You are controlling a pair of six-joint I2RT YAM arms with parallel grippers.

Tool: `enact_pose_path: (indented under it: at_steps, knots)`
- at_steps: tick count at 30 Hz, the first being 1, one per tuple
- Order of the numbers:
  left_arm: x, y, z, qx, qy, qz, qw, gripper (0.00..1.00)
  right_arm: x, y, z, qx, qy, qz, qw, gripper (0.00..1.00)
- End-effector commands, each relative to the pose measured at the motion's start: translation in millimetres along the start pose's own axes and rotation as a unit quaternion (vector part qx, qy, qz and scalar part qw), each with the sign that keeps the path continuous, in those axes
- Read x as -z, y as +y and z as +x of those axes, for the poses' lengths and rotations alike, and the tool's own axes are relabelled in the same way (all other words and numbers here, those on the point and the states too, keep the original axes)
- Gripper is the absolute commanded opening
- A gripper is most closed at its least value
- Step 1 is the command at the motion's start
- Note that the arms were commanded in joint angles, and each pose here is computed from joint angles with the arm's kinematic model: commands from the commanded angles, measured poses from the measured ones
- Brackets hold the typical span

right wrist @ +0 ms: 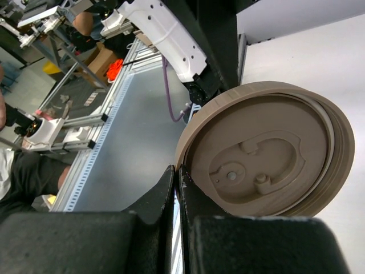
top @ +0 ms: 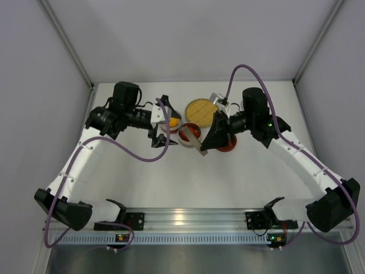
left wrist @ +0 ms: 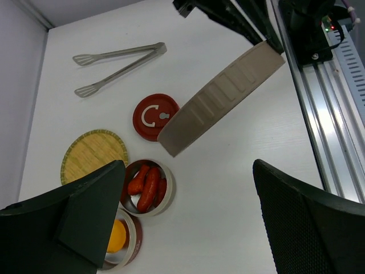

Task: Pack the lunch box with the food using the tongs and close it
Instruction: Adjust the box lid.

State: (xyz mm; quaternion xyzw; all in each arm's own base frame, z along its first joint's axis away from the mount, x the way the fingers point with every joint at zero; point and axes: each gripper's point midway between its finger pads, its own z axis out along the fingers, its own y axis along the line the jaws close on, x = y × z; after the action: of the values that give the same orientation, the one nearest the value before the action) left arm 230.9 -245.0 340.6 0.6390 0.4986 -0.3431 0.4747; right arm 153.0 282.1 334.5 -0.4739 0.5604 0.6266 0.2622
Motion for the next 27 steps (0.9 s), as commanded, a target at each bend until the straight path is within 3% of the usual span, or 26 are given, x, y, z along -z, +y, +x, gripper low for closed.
enact_pose_path:
  at_steps: [1, 10, 14, 21, 24, 25, 27]
  knots:
    - [-12, -11, -20, -0.060, -0.001, 0.032, 0.998, 0.98, -6, 9, 1, 0.009, 0.007, -0.035, 0.999, 0.00]
    - [-46, -45, -15, -0.126, 0.043, 0.108, 0.985, 0.94, -12, 5, 13, -0.025, 0.027, -0.055, 0.998, 0.00]
    - [-53, -59, -7, -0.128, 0.061, 0.133, 0.981, 0.67, -13, 7, 14, -0.031, 0.028, -0.062, 0.997, 0.00]
    - [-61, -65, -2, -0.102, 0.067, 0.126, 0.985, 0.51, -13, 9, 10, -0.031, 0.028, -0.067, 0.997, 0.00]
    - [-65, -66, -2, -0.100, 0.076, 0.124, 0.984, 0.33, -13, 10, 9, -0.036, 0.029, -0.069, 0.997, 0.00]
    - [-68, -68, 2, -0.104, 0.090, 0.124, 0.983, 0.18, -13, 11, 7, -0.032, 0.029, -0.068, 0.997, 0.00]
    - [-69, -69, 5, -0.108, 0.098, 0.117, 0.982, 0.05, -13, 11, 5, -0.031, 0.028, -0.065, 0.997, 0.00]
